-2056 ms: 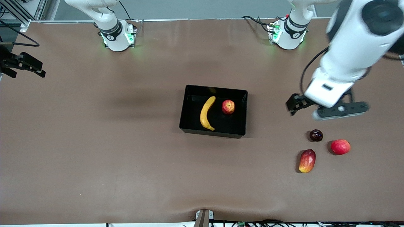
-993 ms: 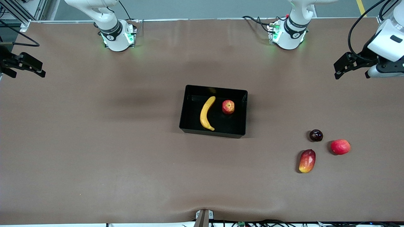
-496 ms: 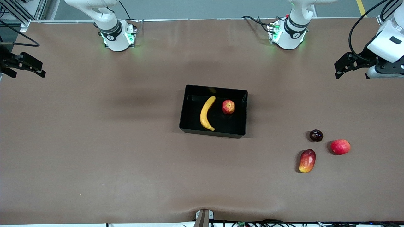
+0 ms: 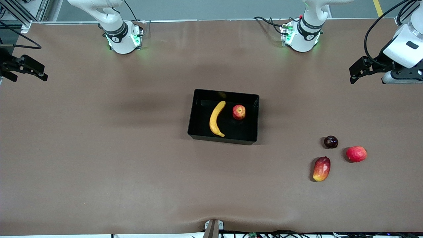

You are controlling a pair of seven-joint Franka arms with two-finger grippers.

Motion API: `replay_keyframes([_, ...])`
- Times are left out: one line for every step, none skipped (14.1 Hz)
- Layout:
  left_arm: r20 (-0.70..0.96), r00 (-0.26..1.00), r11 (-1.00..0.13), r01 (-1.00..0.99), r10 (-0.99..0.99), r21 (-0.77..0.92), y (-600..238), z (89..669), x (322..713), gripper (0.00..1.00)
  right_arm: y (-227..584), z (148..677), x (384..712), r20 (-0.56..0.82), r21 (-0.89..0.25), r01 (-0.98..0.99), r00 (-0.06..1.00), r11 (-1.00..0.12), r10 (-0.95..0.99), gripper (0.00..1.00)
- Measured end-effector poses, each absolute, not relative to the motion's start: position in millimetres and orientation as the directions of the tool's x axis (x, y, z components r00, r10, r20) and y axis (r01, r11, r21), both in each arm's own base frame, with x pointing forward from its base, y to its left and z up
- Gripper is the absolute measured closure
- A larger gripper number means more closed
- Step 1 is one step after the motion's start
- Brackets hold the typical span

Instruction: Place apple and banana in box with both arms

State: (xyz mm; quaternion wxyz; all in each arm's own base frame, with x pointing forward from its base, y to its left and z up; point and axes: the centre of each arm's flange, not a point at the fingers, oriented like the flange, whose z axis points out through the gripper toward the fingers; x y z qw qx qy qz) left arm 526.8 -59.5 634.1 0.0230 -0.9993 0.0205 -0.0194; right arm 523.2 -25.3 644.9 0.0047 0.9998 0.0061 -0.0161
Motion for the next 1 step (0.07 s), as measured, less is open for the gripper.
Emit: replay_keyframes([0.037,0.999,-0.998,-0.035,-0.036,-0.047,-56.8,633.6,527.4,0.0,-25.3,644.9,523.2,-0.032,0.009,0.012,0.999,-1.0,0.012,0.0])
